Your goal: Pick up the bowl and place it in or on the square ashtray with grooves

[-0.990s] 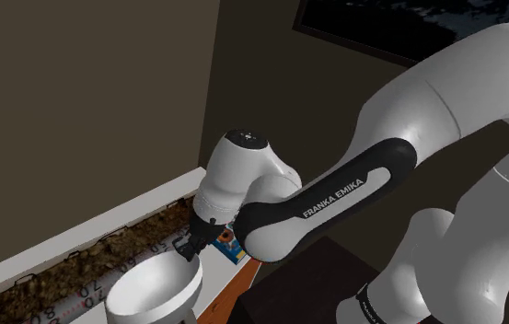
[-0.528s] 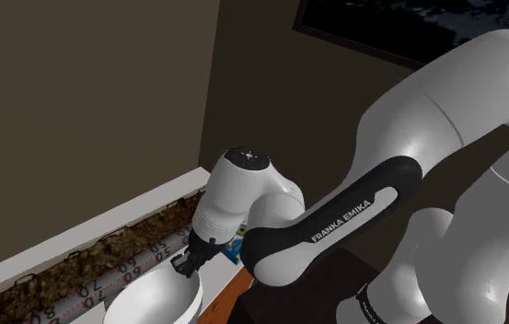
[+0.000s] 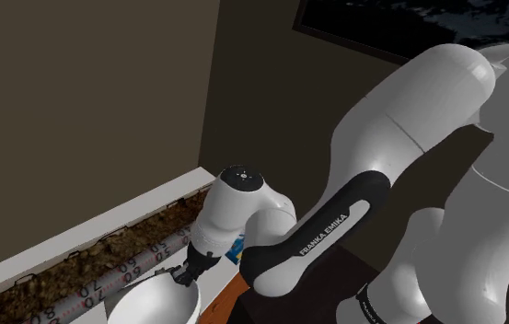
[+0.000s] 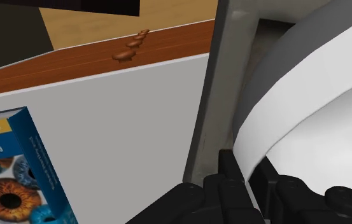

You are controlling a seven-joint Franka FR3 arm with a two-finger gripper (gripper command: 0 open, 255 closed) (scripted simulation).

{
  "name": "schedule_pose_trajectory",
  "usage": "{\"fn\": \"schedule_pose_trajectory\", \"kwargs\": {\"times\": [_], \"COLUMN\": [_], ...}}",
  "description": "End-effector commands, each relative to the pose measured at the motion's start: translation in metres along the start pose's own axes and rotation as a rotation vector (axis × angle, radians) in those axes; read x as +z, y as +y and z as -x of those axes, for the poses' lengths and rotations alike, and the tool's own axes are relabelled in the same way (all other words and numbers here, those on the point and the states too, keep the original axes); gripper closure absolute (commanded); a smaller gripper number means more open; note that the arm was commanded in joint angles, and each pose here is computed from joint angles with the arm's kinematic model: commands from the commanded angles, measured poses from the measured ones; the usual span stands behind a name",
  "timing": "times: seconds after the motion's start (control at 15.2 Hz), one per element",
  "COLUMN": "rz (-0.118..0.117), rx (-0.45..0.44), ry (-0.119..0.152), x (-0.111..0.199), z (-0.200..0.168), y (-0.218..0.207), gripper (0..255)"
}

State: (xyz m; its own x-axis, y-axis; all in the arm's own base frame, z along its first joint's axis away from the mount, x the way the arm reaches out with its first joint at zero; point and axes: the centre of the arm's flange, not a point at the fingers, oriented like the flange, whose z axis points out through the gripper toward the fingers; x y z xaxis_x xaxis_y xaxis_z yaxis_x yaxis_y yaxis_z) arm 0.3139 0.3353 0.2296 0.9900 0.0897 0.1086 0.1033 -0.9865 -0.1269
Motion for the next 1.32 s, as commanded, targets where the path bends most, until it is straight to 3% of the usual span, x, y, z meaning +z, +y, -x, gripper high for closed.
{"fn": "schedule_pose_trajectory", "kwargs": {"times": [0.0, 0.26, 0.73, 0.79, 1.12, 1.25], "rz": [-0.001, -0.001, -0.001, -0.001, -0.001, -0.001], "rx": [0.0, 0.0, 0.0, 0.0, 0.0, 0.0], "ry": [0.001, 0.001, 0.001, 0.001, 0.001, 0.001], "x": [0.01, 0.032, 0.032, 0.032, 0.032, 0.006], "z": [0.001, 0.003, 0.003, 0.003, 0.003, 0.003], "y": [0.001, 0.004, 0.004, 0.004, 0.004, 0.004], "gripper": [255, 255, 255, 0, 0, 0]}}
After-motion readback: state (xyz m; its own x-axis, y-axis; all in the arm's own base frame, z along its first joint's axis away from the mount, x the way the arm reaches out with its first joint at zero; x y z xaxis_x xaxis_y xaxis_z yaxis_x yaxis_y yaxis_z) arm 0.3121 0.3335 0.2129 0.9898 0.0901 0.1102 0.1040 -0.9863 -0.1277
